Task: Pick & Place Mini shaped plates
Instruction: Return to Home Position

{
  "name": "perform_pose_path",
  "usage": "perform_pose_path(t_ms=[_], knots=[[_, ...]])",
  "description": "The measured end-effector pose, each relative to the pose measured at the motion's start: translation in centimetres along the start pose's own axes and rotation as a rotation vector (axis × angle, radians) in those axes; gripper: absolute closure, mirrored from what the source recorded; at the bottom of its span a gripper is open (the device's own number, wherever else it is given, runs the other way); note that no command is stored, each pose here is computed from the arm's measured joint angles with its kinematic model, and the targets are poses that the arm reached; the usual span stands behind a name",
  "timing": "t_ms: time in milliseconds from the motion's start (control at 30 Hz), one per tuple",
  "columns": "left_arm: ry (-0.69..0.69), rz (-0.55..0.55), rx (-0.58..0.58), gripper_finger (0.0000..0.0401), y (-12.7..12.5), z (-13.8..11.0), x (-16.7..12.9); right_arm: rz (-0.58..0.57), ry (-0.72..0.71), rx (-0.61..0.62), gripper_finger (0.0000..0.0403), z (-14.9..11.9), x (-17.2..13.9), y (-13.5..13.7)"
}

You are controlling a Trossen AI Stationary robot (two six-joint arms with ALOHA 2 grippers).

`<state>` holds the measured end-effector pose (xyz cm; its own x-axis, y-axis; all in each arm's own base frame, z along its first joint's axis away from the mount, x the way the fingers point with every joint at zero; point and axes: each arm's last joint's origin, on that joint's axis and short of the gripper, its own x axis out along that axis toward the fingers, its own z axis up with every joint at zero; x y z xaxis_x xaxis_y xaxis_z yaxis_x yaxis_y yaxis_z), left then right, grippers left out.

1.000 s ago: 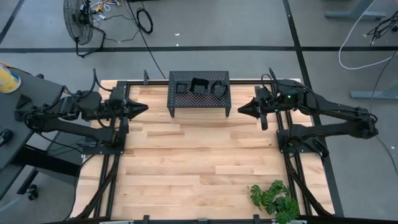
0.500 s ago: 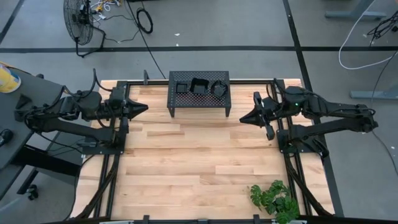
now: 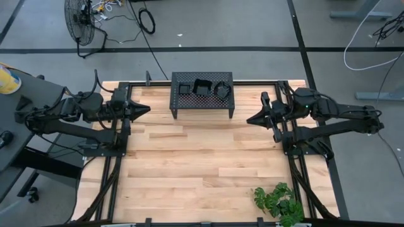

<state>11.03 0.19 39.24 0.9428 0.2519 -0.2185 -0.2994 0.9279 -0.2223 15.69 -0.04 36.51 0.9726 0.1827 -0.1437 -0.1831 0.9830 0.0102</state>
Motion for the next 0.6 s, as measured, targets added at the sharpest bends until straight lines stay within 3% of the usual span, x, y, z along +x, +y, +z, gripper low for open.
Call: perform_pose_path(t_ms=[233,367,600], knots=[[0.0,0.0,0.0,0.0364,0.0,0.0,0.0,0.0,-0.058,-0.025,0.0376,-0.7,-0.3,0.1],[0.0,0.0,0.0,0.0364,0.0,0.0,0.0,0.046,-0.17,-0.041,0.0376,-3.8,-0.2,0.3],[0.0,0.0,0.0,0.0364,0.0,0.0,0.0,0.123,-0.264,0.052,0.0376,-10.1,0.3,0.5]])
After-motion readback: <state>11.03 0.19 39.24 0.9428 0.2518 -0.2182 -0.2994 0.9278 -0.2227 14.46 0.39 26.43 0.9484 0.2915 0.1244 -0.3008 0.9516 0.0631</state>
